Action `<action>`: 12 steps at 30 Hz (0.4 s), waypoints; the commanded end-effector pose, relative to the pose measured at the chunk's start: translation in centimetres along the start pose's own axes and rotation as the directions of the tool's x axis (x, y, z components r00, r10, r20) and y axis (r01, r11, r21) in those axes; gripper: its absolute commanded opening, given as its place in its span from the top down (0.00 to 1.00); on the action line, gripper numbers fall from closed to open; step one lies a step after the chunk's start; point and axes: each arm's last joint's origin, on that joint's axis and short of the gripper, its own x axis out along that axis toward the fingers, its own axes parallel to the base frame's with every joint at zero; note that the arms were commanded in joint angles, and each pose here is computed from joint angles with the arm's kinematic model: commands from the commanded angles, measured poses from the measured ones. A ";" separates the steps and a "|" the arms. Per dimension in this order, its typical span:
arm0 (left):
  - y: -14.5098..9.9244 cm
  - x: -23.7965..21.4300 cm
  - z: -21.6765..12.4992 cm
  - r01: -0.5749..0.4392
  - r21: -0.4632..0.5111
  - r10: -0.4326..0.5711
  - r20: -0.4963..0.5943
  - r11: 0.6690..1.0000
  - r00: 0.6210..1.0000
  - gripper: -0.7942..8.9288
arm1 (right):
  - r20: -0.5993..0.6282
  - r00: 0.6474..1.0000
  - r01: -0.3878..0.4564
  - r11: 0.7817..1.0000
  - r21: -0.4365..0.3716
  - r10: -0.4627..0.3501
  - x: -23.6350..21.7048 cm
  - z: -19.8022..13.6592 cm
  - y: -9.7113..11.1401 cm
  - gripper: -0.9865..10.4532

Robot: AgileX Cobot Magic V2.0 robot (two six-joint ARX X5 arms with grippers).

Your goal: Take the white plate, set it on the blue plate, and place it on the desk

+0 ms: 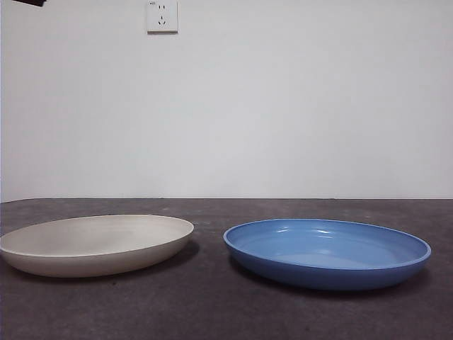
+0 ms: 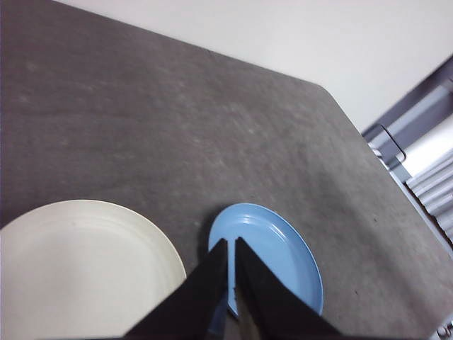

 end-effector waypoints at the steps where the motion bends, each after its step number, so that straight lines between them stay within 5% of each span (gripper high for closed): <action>1: -0.5 0.0 0.6 0.022 0.058 -0.023 0.011 0.998 1.000 0.89 | -0.015 1.000 -0.011 0.998 -0.057 0.010 0.0 0.2 0.3 0.91; 5: -0.5 0.0 0.6 0.025 0.065 -0.026 0.009 0.998 1.000 0.85 | -0.040 0.999 -0.005 0.999 -0.040 0.003 0.0 -0.1 0.2 0.90; 8: -0.5 0.0 0.6 0.025 0.065 -0.026 0.009 0.998 1.000 0.69 | -0.042 0.999 -0.004 0.999 -0.038 0.002 0.0 -0.1 0.2 0.85; 12: -0.5 0.0 0.6 0.025 0.067 -0.026 0.010 0.997 1.000 0.44 | -0.042 0.999 -0.003 0.999 -0.038 0.001 0.0 -0.1 0.2 0.54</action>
